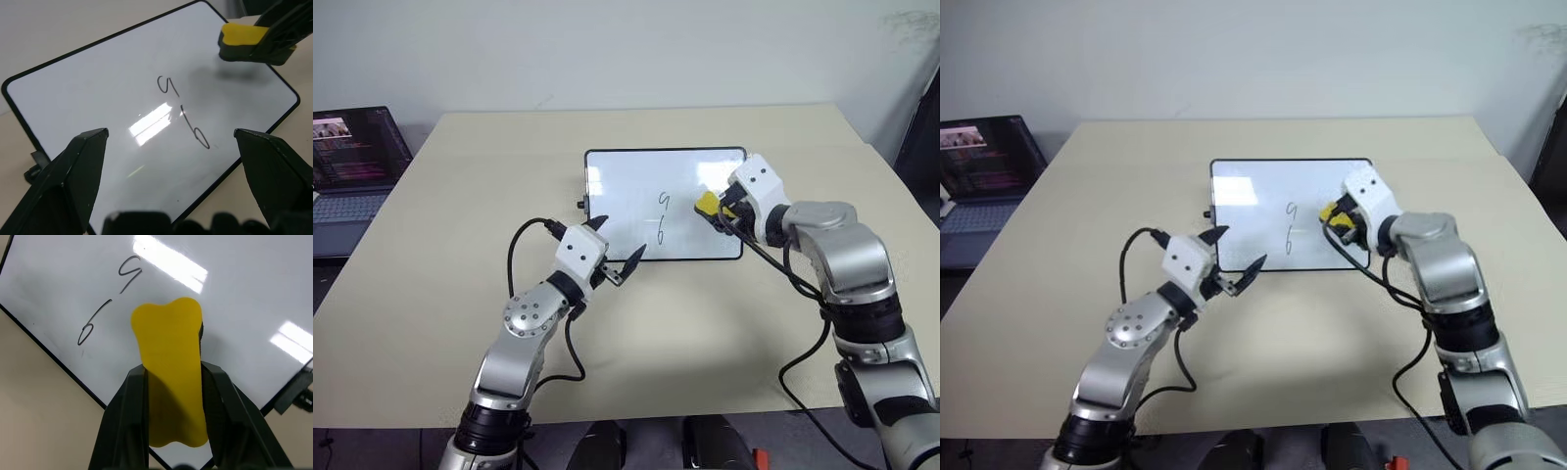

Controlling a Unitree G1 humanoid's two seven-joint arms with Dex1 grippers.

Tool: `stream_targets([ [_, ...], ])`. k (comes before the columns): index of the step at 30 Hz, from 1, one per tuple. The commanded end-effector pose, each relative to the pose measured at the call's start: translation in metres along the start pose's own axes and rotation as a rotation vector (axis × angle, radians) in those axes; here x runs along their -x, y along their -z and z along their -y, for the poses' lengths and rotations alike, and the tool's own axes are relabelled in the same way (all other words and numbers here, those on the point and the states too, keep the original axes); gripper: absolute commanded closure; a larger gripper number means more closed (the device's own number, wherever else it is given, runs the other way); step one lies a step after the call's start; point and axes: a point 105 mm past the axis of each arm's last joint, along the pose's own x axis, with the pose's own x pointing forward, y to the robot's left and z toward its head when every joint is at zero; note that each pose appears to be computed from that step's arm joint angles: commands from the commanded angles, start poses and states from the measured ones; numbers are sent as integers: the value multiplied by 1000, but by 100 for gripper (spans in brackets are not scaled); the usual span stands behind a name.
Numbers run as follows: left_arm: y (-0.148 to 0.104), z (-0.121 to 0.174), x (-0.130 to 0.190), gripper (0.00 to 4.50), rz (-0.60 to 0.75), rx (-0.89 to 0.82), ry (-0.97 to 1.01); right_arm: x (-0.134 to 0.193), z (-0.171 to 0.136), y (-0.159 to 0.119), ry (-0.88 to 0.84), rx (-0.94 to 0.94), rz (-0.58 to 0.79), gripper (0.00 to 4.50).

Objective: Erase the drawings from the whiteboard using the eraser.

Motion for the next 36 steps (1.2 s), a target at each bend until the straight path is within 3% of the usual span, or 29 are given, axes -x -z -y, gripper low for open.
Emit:
stream_targets([
  [1,-12,-1,2,0,43,-43,-18,7,-4,-8,23,-4,53,336],
  [8,-12,3,4,0,38,-52,-14,8,-2,-6,49,-23,51,336],
  [15,-8,0,3,0,29,-60,-16,4,0,-22,47,7,91,336],
  [22,0,2,-3,0,18,-25,-12,-18,-9,-52,4,66,163,336],
  [36,0,11,-7,0,20,-28,9,-63,-10,-62,-52,237,162,336],
])
